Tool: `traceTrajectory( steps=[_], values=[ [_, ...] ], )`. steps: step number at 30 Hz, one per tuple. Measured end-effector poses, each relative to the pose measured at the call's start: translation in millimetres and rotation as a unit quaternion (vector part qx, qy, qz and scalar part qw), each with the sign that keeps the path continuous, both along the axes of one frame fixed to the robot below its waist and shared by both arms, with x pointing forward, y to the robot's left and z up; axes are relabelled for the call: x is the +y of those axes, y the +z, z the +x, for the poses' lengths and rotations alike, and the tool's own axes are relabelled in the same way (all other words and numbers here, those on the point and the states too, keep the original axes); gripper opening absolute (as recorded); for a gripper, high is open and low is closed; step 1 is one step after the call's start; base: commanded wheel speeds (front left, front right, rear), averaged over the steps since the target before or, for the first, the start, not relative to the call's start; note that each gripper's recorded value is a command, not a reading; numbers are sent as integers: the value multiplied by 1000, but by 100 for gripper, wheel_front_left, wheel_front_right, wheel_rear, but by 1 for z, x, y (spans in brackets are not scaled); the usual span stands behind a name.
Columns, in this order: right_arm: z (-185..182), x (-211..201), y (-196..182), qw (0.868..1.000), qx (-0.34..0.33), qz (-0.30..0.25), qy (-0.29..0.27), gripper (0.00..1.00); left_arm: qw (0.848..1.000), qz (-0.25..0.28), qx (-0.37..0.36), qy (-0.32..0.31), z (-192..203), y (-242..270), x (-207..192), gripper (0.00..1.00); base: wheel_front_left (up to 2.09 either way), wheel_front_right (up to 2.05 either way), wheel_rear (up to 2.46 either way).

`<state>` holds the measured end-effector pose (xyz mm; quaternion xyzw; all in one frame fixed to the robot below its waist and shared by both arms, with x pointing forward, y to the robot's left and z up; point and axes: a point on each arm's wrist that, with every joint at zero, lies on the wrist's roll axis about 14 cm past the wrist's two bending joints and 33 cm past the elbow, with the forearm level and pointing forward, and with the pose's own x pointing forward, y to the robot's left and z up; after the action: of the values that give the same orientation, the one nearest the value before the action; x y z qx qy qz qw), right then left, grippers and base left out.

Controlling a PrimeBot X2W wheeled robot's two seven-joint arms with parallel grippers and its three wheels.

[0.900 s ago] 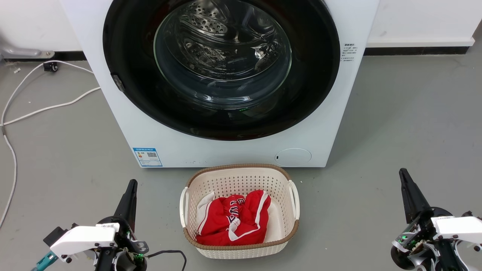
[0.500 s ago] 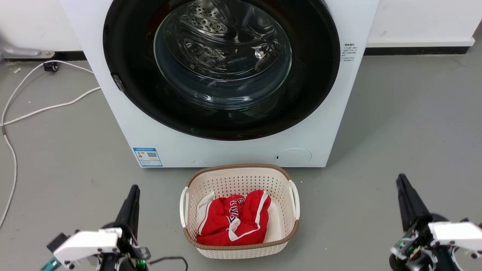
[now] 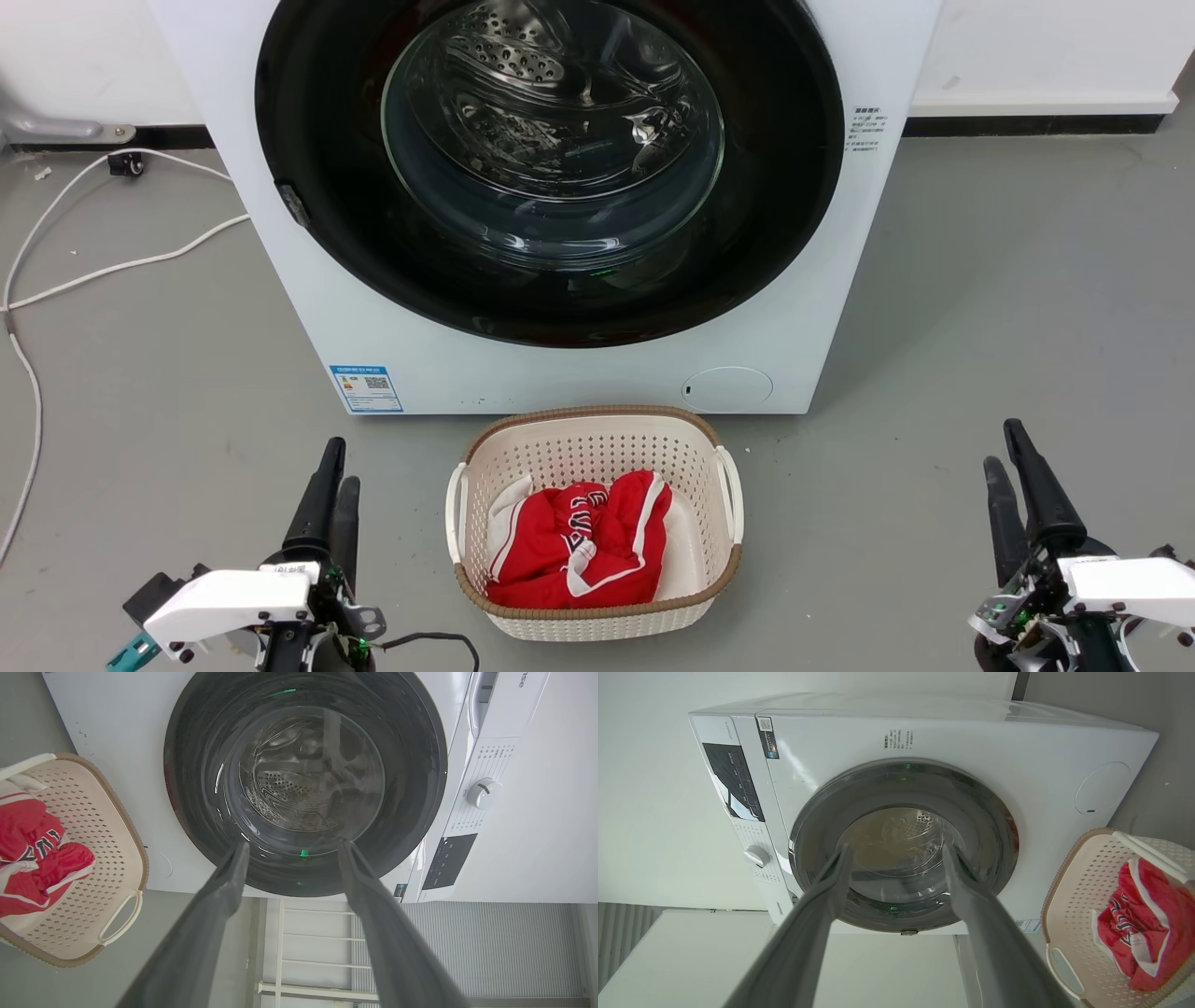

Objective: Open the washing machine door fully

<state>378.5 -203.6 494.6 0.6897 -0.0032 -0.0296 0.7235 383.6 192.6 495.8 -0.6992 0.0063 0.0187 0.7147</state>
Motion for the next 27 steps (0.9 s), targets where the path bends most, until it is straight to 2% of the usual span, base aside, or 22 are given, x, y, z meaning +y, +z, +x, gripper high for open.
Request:
traceTrajectory(
  steps=[6, 11, 19, 27],
  values=[
    [2, 1, 13, 998, -18, -57, -1, 100, 999, 47, -18, 4, 3, 13, 0, 100, 0, 0, 0],
    [4, 6, 27, 991, -37, -127, 5, 100, 994, 107, -37, 8, 5, 26, 1, 100, 0, 0, 0],
    [3, 16, 39, 965, -55, -258, 14, 100, 977, 202, -61, 15, 6, 43, 1, 100, 0, 0, 0],
    [0, 17, 42, 936, -58, -347, 12, 100, 954, 291, -75, 11, 6, 51, -6, 100, 0, 0, 0]
  ],
)
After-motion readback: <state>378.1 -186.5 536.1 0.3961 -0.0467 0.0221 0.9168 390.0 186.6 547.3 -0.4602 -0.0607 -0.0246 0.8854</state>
